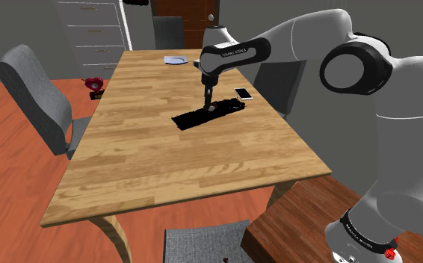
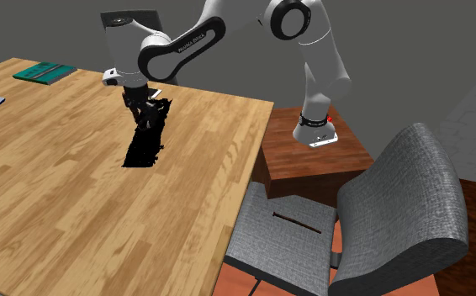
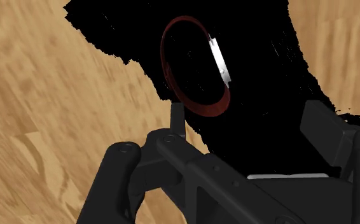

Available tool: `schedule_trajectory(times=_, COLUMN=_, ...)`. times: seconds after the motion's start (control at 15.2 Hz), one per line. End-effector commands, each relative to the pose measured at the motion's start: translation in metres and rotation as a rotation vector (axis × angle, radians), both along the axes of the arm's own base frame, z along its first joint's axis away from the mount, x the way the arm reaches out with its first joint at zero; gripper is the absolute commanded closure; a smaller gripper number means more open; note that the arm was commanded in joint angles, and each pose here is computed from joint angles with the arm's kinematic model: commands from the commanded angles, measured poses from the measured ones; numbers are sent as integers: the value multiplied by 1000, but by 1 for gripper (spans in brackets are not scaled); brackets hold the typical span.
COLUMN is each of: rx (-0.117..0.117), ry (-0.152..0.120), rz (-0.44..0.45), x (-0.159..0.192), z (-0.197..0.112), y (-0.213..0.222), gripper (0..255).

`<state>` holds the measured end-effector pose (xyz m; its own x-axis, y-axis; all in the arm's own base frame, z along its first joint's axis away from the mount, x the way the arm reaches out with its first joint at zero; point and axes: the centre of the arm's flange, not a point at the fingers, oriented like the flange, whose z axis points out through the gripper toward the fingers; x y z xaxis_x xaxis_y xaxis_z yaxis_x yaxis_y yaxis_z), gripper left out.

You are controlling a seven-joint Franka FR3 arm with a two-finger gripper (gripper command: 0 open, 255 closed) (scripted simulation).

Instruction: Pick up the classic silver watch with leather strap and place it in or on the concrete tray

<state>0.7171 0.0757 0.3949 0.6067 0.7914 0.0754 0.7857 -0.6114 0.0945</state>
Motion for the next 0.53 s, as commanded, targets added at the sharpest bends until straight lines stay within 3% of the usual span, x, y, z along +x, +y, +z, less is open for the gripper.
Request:
schedule_trajectory(times=0.0, rx=0, ry=0, rz=0, x=0, z=0, y=0, gripper=0)
schedule_trajectory(times=0.13, rx=0, ry=0, rz=0, x=0, z=0, y=0, gripper=0)
schedule_trajectory(times=0.4, rx=0, ry=0, rz=0, x=-6, z=50, y=0, gripper=0)
schedule_trajectory(times=0.46, rx=0, ry=0, rz=0, x=-6, z=50, y=0, gripper=0)
